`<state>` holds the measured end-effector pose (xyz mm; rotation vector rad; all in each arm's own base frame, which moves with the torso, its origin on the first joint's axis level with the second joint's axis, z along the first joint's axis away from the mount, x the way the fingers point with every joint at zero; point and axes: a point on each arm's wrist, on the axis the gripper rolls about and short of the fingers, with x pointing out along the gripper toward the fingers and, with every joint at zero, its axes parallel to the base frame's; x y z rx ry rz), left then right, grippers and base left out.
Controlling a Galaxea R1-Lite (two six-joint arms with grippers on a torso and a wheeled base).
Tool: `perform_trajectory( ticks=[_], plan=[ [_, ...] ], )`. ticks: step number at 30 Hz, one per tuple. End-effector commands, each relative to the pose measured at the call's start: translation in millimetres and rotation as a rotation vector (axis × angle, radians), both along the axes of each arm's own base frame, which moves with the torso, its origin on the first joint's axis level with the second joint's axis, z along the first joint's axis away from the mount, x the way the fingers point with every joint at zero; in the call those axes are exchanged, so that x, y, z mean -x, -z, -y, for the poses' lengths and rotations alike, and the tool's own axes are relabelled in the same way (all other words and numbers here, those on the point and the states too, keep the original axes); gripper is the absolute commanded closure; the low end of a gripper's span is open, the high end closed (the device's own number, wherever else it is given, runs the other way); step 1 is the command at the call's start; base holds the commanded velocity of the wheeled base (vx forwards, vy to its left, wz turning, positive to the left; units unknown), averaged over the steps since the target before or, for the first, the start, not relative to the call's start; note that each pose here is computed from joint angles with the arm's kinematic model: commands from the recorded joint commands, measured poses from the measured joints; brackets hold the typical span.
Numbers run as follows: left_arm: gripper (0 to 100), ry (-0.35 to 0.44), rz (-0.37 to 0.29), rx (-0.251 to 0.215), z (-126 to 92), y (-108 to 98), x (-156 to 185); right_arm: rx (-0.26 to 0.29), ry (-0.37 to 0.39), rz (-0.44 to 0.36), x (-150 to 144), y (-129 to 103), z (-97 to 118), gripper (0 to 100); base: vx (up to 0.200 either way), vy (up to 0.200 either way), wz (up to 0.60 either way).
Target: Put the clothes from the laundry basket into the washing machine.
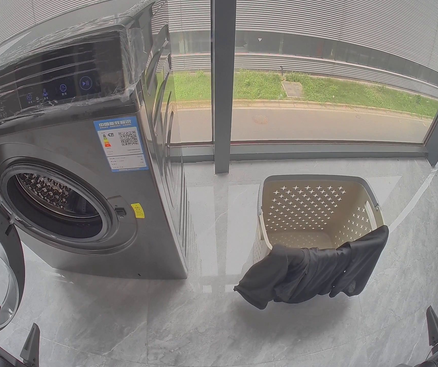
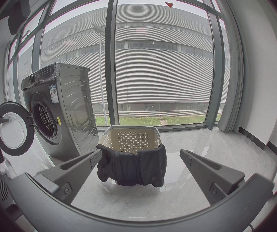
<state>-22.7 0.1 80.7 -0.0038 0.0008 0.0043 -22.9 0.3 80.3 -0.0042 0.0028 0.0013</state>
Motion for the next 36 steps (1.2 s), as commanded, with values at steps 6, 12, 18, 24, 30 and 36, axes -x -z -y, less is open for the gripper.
perform_trajectory(
  ticks=[6, 12, 18, 24, 30, 36],
  plan=[
    [0, 0.0, 0.001, 0.001, 0.0, 5.3, 0.1, 0.0, 0.0, -0.014, -1.0, 4.6, 0.0, 0, 0.0, -0.2, 0.0],
    [0, 0.001, 0.001, 0.001, 0.0, 5.3, 0.1, 0.0, 0.0, -0.014, -1.0, 4.6, 0.0, 0, 0.0, 0.0, 0.0],
    [0, 0.001, 0.001, 0.001, 0.0, 5.3, 0.1, 0.0, 0.0, -0.016, -1.1, 5.0, 0.0, 0, 0.0, 0.0, 0.0],
    [0, 0.0, 0.001, 0.001, 0.0, 5.3, 0.1, 0.0, 0.0, -0.016, -1.1, 5.0, 0.0, 0, 0.2, 0.0, 0.0],
    [0, 0.001, 0.001, -0.001, 0.0, 5.3, 0.1, 0.0, 0.0, -0.014, -1.0, 4.6, 0.0, 0, 0.1, 0.0, 0.0],
    [0, 0.001, 0.001, -0.001, 0.0, 5.3, 0.1, 0.0, 0.0, -0.014, -1.0, 4.6, 0.0, 0, 0.0, 0.0, 0.0]
  ],
)
